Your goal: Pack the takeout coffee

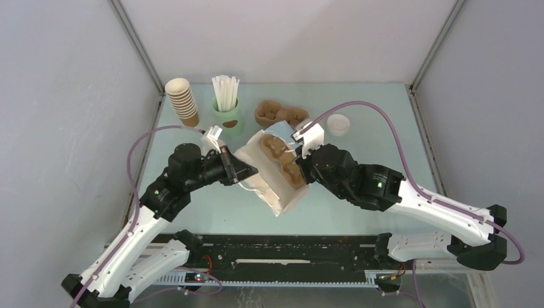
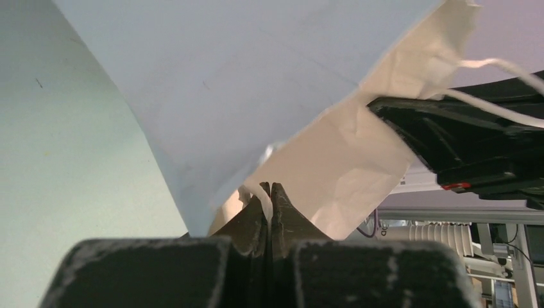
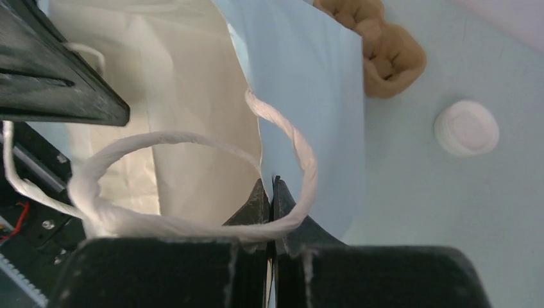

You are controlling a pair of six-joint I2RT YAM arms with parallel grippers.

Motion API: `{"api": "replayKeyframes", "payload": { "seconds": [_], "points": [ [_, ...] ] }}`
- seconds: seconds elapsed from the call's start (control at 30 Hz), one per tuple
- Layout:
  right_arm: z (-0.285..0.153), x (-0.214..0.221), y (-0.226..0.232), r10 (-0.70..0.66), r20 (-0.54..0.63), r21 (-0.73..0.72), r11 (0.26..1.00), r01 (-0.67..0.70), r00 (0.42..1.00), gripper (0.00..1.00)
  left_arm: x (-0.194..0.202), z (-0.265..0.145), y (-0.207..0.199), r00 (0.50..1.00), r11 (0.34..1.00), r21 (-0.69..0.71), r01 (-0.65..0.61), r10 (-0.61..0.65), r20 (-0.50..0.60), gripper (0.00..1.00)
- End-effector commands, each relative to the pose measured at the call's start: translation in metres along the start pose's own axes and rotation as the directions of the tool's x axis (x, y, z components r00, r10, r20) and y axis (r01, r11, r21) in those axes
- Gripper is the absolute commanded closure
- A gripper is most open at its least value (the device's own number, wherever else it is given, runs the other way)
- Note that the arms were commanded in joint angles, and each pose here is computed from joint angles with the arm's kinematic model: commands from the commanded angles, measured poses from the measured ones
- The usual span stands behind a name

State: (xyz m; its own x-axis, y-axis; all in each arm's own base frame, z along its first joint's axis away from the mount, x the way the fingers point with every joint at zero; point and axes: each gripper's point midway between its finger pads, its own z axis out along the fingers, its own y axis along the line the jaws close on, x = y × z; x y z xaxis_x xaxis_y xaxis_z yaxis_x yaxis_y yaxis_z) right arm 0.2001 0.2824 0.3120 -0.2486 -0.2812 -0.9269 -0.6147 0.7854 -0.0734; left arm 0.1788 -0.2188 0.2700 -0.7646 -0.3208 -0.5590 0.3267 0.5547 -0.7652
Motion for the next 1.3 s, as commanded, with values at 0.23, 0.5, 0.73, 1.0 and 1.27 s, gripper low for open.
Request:
{"api": "replayKeyframes", "payload": {
  "seconds": [0.23,0.5,0.73,1.0,1.27],
  "points": [
    [-0.016,0.019,0.003,0.311,-0.12,0.015,0.95,-0.311,0.943,0.86,-0.017,0.001,-0.01,1.0,1.0,-0.027,-0.005,0.005,0.008,1.0],
    [-0.03,0.008,0.013,0.316,-0.171,-0.064,0.941,-0.331,0.933,0.42,-0.012,0.005,0.011,0.998,0.993,-0.121,-0.013,0.005,-0.068,1.0],
    [-0.039,-0.008,-0.002,0.311,-0.109,-0.07,0.945,-0.319,0.944,0.23,-0.023,0.021,0.002,0.995,0.996,-0.092,-0.017,0.007,-0.103,1.0],
    [-0.052,-0.013,-0.028,0.306,-0.067,-0.043,0.95,-0.309,0.95,0.18,-0.056,0.053,-0.02,0.993,0.998,-0.043,-0.043,0.038,-0.11,1.0],
    [-0.061,-0.008,-0.055,0.306,-0.03,0.007,0.952,-0.306,0.951,0.17,-0.084,0.08,-0.046,0.988,0.998,0.016,-0.066,0.068,-0.137,0.98]
  ]
}}
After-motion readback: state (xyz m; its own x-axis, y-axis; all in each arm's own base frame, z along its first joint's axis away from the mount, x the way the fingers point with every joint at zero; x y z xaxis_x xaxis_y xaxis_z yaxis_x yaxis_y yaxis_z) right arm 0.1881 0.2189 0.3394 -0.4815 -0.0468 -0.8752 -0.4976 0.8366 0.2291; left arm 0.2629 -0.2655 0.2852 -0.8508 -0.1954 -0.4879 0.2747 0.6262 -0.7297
